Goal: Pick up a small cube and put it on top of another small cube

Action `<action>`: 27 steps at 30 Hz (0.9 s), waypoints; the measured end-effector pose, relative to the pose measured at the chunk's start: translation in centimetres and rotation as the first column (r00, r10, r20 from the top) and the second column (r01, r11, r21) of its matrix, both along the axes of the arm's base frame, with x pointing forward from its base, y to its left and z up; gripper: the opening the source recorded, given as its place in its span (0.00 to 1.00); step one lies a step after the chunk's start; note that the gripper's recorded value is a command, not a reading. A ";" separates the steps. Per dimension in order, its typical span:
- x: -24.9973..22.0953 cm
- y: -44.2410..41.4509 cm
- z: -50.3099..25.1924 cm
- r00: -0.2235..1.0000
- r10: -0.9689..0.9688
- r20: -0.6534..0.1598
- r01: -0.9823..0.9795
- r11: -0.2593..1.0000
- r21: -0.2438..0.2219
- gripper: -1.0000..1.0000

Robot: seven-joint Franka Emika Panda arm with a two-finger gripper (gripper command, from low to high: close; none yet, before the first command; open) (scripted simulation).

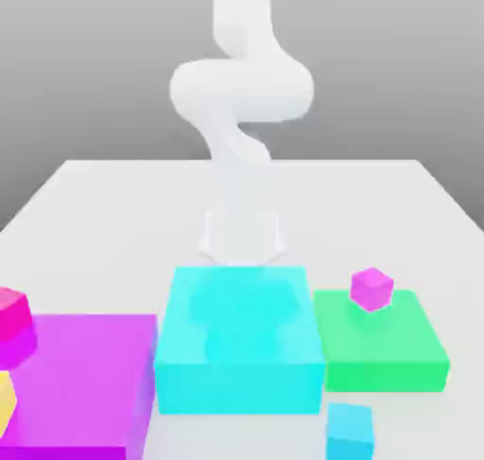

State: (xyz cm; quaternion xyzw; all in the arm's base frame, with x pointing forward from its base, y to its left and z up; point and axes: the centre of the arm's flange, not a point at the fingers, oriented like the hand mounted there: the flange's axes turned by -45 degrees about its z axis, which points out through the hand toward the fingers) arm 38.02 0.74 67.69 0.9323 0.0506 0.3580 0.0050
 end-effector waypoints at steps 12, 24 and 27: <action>11.0 5.8 -19.9 0.827 0.450 -0.336 -0.522 0.837 -0.165 0.50; 11.4 11.5 -42.2 0.358 0.699 -0.619 -0.915 0.394 -0.085 0.50; 10.3 12.2 -47.4 0.234 0.713 -0.661 -0.960 0.278 -0.039 0.50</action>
